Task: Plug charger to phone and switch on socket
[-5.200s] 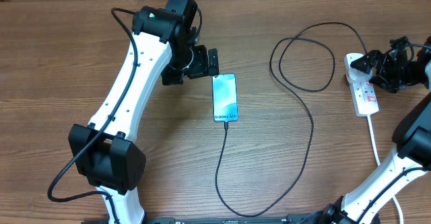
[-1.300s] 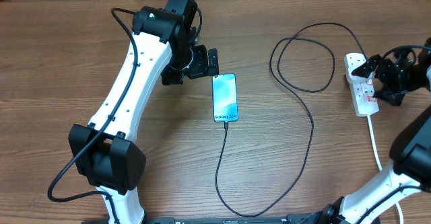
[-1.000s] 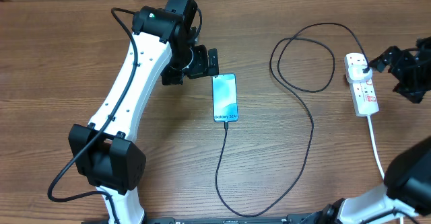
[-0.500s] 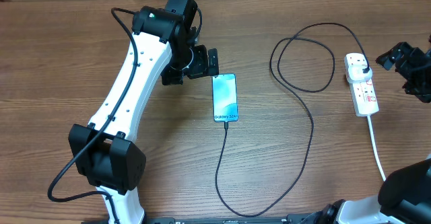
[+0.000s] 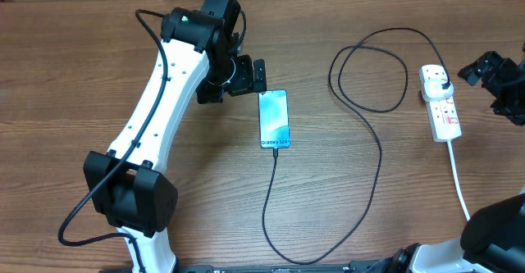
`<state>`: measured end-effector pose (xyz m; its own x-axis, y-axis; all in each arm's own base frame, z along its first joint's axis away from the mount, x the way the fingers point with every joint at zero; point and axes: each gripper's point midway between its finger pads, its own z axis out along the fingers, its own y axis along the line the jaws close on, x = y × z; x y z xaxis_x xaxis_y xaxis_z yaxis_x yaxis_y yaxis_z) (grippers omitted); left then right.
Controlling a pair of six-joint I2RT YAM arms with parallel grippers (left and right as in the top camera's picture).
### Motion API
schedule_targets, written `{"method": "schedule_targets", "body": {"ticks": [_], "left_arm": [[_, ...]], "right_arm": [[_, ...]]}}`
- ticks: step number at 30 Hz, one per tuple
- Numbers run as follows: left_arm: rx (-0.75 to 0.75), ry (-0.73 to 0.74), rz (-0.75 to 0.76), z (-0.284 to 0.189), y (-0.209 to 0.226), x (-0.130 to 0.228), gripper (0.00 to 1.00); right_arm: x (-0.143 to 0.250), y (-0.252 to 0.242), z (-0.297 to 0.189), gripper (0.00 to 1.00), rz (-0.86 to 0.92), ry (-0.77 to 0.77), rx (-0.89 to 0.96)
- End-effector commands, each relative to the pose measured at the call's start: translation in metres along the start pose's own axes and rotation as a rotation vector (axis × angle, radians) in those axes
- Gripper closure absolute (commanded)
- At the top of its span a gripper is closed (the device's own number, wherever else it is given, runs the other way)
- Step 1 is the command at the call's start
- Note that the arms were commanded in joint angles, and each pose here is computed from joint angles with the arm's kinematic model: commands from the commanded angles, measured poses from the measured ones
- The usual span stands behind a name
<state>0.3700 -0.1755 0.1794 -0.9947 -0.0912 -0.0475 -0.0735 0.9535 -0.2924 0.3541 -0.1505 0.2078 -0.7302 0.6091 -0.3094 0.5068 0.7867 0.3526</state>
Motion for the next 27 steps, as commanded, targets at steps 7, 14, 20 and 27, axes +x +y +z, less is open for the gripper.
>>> {"method": "schedule_targets", "body": {"ticks": [7,14,20,27], "left_arm": [[0.003,-0.024,0.022,-0.008,-0.001,0.000,0.00],[-0.032,-0.048,0.033,-0.006,0.001,-0.004,0.00],[-0.061,-0.145,0.067,-0.010,-0.004,-0.021,0.00],[-0.222,-0.307,0.214,-0.038,-0.019,-0.011,0.00]], "right_arm": [[-0.005,0.004,-0.008,0.00,-0.010,-0.029,-0.002],[-0.005,0.004,-0.008,0.00,-0.010,-0.029,-0.002],[-0.005,0.004,-0.008,0.00,-0.010,-0.029,-0.002],[-0.005,0.004,-0.008,0.00,-0.010,-0.029,-0.002]]}}
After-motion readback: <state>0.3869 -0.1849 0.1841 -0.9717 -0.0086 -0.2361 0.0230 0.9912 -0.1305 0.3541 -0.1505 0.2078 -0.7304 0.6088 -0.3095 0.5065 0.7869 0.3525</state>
